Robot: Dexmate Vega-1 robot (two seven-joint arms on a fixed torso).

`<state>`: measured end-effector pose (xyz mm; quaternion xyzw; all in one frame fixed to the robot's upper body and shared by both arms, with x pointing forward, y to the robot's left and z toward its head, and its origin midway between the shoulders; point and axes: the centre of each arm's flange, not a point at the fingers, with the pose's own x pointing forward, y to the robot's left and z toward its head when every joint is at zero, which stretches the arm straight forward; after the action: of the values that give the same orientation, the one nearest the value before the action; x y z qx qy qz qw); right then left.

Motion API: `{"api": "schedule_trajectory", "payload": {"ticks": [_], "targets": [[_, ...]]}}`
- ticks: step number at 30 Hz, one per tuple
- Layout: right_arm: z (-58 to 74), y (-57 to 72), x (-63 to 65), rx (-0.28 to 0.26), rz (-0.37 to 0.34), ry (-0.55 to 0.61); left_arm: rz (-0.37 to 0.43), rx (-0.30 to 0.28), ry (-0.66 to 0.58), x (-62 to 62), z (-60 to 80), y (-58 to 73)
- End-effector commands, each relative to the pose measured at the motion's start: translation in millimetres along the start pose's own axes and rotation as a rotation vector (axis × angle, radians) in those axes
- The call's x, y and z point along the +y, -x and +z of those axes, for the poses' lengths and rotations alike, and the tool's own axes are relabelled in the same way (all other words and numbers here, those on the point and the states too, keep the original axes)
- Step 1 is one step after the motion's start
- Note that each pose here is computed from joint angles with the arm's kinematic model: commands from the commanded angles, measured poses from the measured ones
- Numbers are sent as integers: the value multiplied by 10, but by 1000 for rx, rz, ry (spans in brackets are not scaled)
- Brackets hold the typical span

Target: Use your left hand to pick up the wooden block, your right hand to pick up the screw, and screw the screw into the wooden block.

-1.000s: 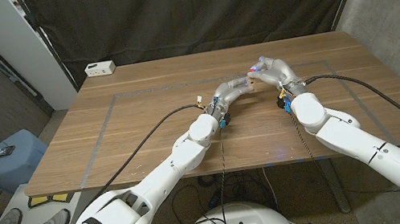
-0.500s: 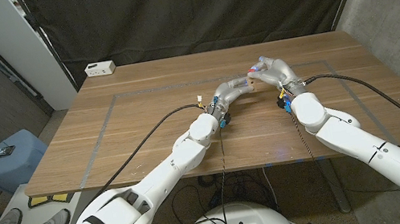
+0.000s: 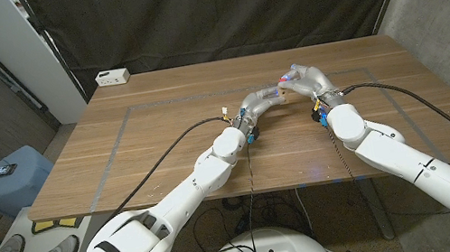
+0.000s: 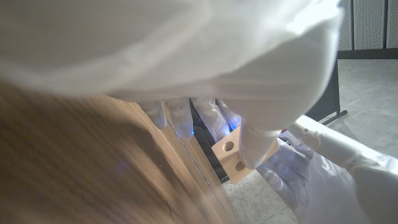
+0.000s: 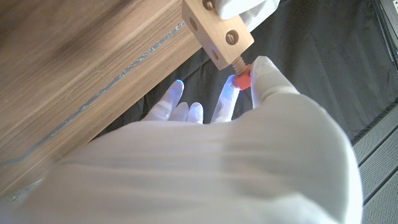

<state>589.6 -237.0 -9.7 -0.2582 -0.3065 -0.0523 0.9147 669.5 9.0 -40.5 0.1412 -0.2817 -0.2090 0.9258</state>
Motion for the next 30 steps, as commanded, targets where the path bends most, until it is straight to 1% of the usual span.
{"api": "schedule_trajectory", "payload": {"ticks": [1, 30], "targets": [[-13, -6, -2, 4, 3, 4, -3, -1, 2, 0, 4, -17], [-42, -13, 7, 13, 15, 12, 3, 5, 2, -2, 4, -36]]}}
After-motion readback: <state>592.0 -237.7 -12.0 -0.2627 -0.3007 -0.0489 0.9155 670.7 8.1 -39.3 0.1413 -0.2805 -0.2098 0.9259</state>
